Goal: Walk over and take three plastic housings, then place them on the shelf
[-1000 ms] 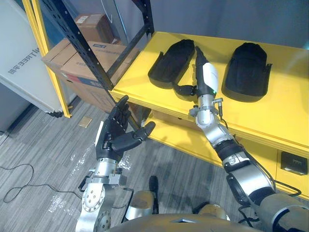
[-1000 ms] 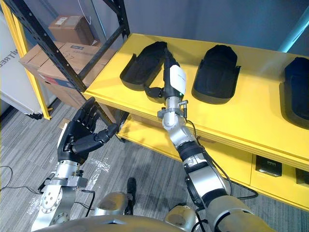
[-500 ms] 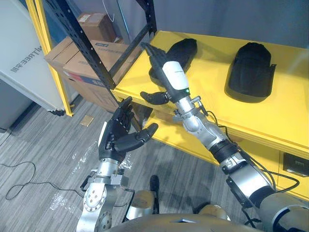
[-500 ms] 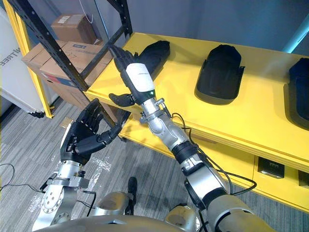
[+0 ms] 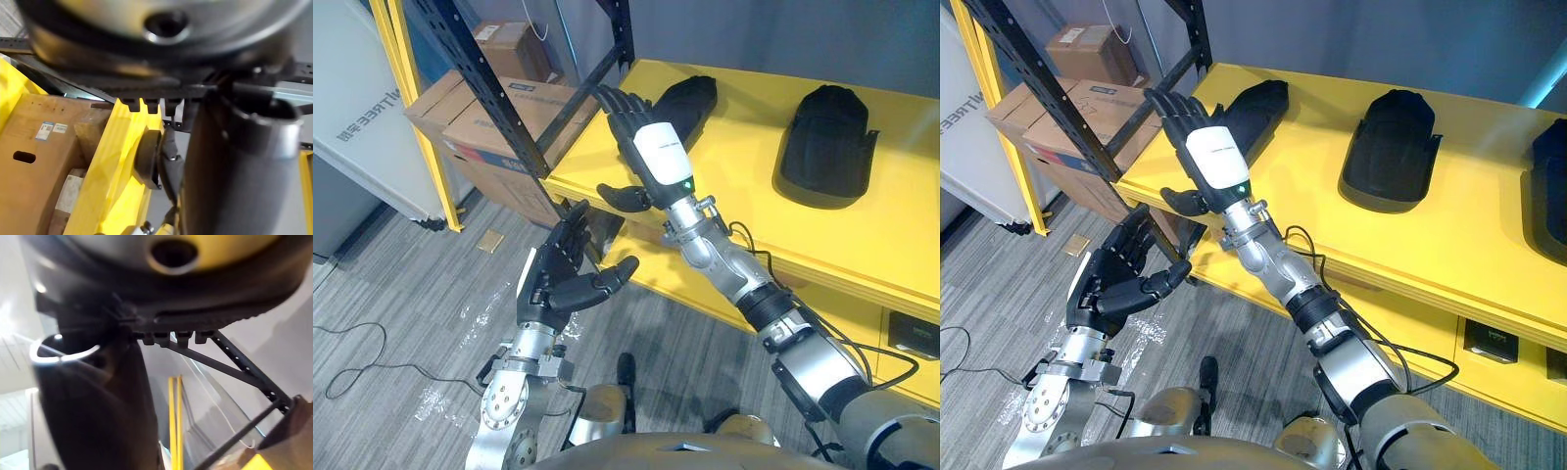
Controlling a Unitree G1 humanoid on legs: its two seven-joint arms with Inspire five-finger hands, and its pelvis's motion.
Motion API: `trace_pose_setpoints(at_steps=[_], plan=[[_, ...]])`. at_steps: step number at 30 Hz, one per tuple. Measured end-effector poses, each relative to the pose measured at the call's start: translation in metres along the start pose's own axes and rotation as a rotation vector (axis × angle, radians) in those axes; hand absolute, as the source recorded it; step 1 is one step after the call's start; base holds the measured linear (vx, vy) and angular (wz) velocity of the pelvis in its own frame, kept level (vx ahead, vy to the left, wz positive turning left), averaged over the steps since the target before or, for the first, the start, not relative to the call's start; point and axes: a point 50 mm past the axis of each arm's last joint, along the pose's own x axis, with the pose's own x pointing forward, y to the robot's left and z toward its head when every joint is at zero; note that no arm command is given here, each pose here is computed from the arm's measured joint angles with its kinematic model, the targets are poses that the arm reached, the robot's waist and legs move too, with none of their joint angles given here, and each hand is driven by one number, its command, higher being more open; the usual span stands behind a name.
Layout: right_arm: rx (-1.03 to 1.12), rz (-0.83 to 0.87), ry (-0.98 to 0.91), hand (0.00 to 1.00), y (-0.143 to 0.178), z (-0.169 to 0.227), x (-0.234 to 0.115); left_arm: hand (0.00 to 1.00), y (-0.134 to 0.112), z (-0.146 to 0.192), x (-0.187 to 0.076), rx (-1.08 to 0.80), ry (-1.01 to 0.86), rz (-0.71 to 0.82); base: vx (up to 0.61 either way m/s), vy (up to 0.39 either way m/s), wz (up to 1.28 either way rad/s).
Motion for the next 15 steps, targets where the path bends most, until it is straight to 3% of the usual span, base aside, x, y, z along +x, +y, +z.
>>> trace_pose_setpoints(at_steps=[5, 15], plan=[[-0.068, 0.022, 0.094, 1.0, -0.002, -0.021, 0.002, 1.0, 0.0, 0.0, 0.0, -0.001, 0.002, 0.002, 0.0, 0.001, 0.04], [-0.206, -0.063, 0.098, 1.0, -0.041, -0.031, 0.039, 1.0, -0.009, 0.0, 0.005, -0.048, -0.012, -0.034, -0.02, 0.001, 0.06]])
